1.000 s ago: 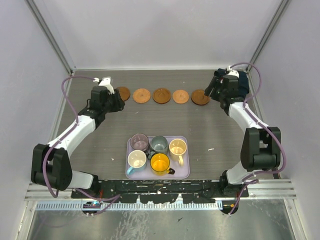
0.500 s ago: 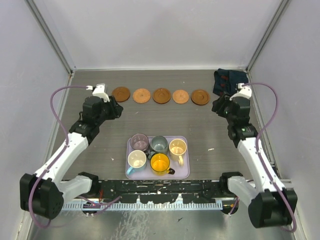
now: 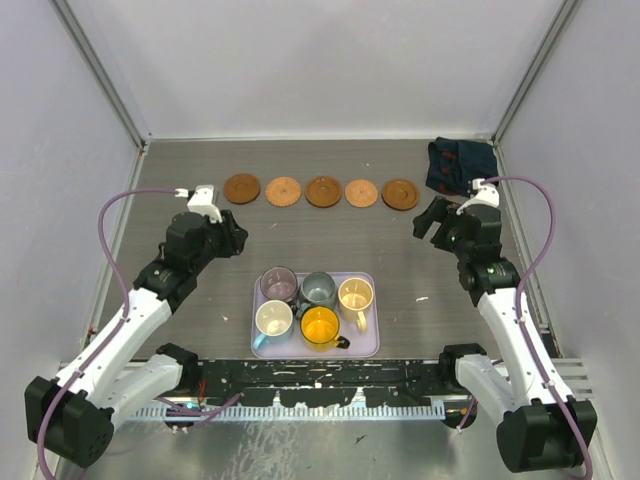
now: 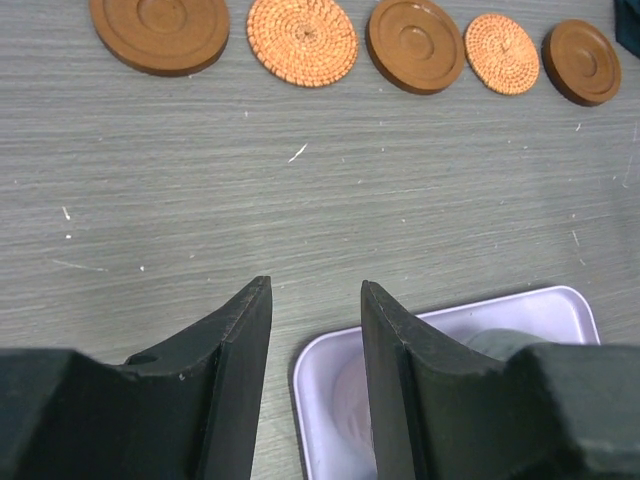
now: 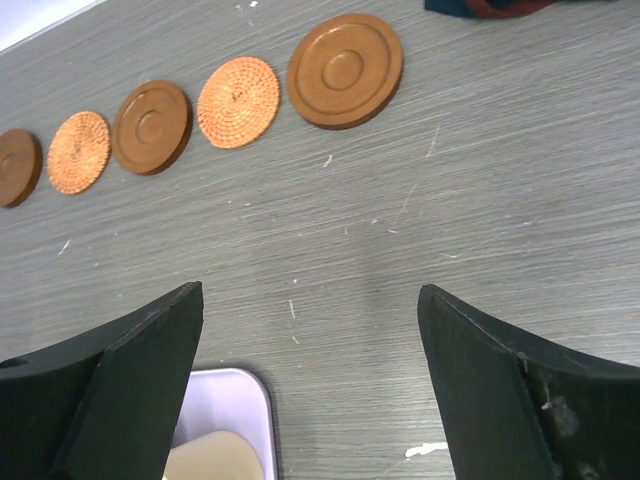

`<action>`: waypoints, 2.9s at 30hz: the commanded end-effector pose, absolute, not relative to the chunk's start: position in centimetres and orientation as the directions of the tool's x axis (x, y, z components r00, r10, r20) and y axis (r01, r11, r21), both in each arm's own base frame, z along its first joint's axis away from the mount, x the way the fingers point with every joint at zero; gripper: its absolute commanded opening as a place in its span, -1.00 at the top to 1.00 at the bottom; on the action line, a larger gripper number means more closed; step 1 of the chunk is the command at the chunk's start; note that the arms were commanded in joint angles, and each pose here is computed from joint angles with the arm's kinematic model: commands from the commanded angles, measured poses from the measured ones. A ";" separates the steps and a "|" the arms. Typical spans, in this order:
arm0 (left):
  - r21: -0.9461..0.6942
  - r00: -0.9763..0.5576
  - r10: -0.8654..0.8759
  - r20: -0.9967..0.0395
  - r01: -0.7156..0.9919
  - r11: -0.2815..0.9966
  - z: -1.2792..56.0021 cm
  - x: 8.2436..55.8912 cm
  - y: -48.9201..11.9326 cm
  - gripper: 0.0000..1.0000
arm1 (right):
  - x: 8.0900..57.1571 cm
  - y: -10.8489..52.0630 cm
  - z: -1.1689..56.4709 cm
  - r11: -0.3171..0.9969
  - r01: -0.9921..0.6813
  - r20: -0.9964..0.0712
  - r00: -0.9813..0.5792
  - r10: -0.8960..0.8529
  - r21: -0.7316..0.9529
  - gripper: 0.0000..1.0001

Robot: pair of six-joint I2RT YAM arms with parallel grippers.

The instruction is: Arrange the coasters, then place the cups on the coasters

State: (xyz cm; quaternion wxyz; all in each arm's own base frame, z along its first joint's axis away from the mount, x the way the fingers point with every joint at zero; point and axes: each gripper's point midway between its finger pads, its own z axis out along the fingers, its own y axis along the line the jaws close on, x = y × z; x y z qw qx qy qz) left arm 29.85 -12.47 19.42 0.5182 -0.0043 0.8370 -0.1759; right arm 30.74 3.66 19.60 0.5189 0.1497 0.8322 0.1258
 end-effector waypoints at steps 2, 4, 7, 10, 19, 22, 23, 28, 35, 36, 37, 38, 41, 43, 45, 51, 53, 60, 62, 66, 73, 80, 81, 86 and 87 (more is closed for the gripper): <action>-0.298 -0.445 -0.202 -0.872 0.157 0.942 19.4 29.5 -12.0 0.15 | 31.5 5.1 23.2 0.916 0.018 -0.844 -0.382 0.377 0.401 -0.86; -0.297 -0.456 -0.199 -0.867 0.154 0.942 19.0 29.5 -12.0 0.15 | 31.6 4.6 22.4 0.925 0.043 -0.846 -0.389 0.365 0.379 -0.77; -0.299 -0.468 -0.197 -0.861 0.152 0.942 18.5 29.5 -12.1 0.15 | 32.0 3.9 20.4 0.935 0.088 -0.838 -0.422 0.347 0.343 -0.43; -0.303 -0.465 -0.203 -0.862 0.151 0.941 18.5 29.7 -12.2 0.15 | 33.0 3.7 18.2 0.940 0.118 -0.813 -0.476 0.336 0.320 -0.08; -0.284 -0.462 -0.193 -0.866 0.136 0.949 18.1 30.3 -12.0 0.14 | 37.9 3.6 13.6 0.949 0.148 -0.776 -0.548 0.313 0.278 0.78; -0.275 -0.464 -0.193 -0.864 0.115 0.955 17.6 30.7 -11.7 0.14 | 39.8 3.7 12.7 0.953 0.148 -0.774 -0.557 0.301 0.264 0.98; -0.272 -0.466 -0.194 -0.863 0.105 0.957 17.3 30.8 -11.6 0.15 | 40.4 3.6 12.4 0.954 0.149 -0.773 -0.561 0.297 0.259 0.98; -0.252 -0.472 -0.191 -0.861 0.070 0.965 16.4 31.6 -11.2 0.16 | 43.3 3.6 10.5 0.960 0.152 -0.764 -0.581 0.280 0.236 0.98; -0.229 -0.485 -0.182 -0.855 0.038 0.973 15.5 32.1 -10.9 0.17 | 46.6 3.8 8.3 0.964 0.154 -0.746 -0.611 0.267 0.219 0.98; -0.225 -0.485 -0.181 -0.856 0.034 0.974 15.5 32.1 -10.8 0.18 | 46.9 4.0 8.1 0.963 0.151 -0.742 -0.614 0.268 0.223 0.98; -0.222 -0.485 -0.179 -0.856 0.032 0.974 15.5 32.2 -10.7 0.17 | 47.0 4.1 7.5 0.963 0.151 -0.735 -0.622 0.270 0.225 0.98; -0.218 -0.487 -0.177 -0.855 0.030 0.975 15.3 32.3 -10.7 0.17 | 47.1 4.3 7.2 0.961 0.150 -0.730 -0.626 0.273 0.231 0.98; -0.213 -0.501 -0.170 -0.849 0.030 0.977 15.0 32.4 -10.8 0.18 | 47.3 4.9 6.2 0.961 0.142 -0.715 -0.643 0.273 0.238 0.98; -0.215 -0.509 -0.169 -0.844 0.033 0.976 14.8 32.5 -11.0 0.18 | 47.3 5.3 5.7 0.961 0.135 -0.706 -0.655 0.269 0.241 0.98; -0.217 -0.516 -0.167 -0.840 0.036 0.976 14.6 32.6 -11.1 0.18 | 47.3 5.7 5.4 0.962 0.130 -0.702 -0.661 0.264 0.240 0.98; -0.218 -0.511 -0.168 -0.843 0.039 0.975 14.7 32.8 -11.2 0.18 | 47.5 5.9 4.6 0.964 0.129 -0.693 -0.673 0.257 0.232 0.98; -0.217 -0.513 -0.168 -0.842 0.037 0.975 14.7 32.8 -11.2 0.19 | 47.6 5.9 4.4 0.965 0.132 -0.692 -0.675 0.256 0.228 0.98; -0.214 -0.517 -0.167 -0.840 0.032 0.976 14.5 32.6 -11.1 0.18 | 48.0 5.8 3.7 0.965 0.139 -0.686 -0.681 0.255 0.221 0.98; -0.215 -0.514 -0.168 -0.841 0.032 0.976 14.6 32.6 -11.0 0.18 | 48.1 5.8 3.5 0.965 0.141 -0.685 -0.682 0.256 0.220 0.98; -0.212 -0.516 -0.165 -0.841 0.032 0.977 14.5 32.7 -11.1 0.19 | 48.2 5.7 3.0 0.966 0.148 -0.682 -0.685 0.256 0.213 0.98; -0.209 -0.520 -0.163 -0.839 0.031 0.977 14.4 32.7 -11.0 0.18 | 48.8 5.7 2.8 0.965 0.154 -0.682 -0.684 0.258 0.211 0.98; -0.210 -0.517 -0.164 -0.840 0.031 0.977 14.5 32.5 -10.9 0.18 | 48.0 5.6 3.6 0.963 0.162 -0.682 -0.681 0.268 0.216 0.98; -0.210 -0.516 -0.164 -0.841 0.032 0.977 14.6 32.5 -10.9 0.18 | 47.8 5.7 3.8 0.962 0.163 -0.681 -0.681 0.269 0.217 0.98; -0.219 -0.509 -0.170 -0.844 0.037 0.975 14.9 32.3 -11.0 0.19 | 46.0 6.1 6.3 0.967 0.159 -0.701 -0.666 0.255 0.201 0.98; -0.221 -0.506 -0.173 -0.845 0.036 0.975 15.0 32.3 -10.9 0.19 | 45.6 6.3 7.0 0.968 0.154 -0.709 -0.660 0.250 0.198 0.98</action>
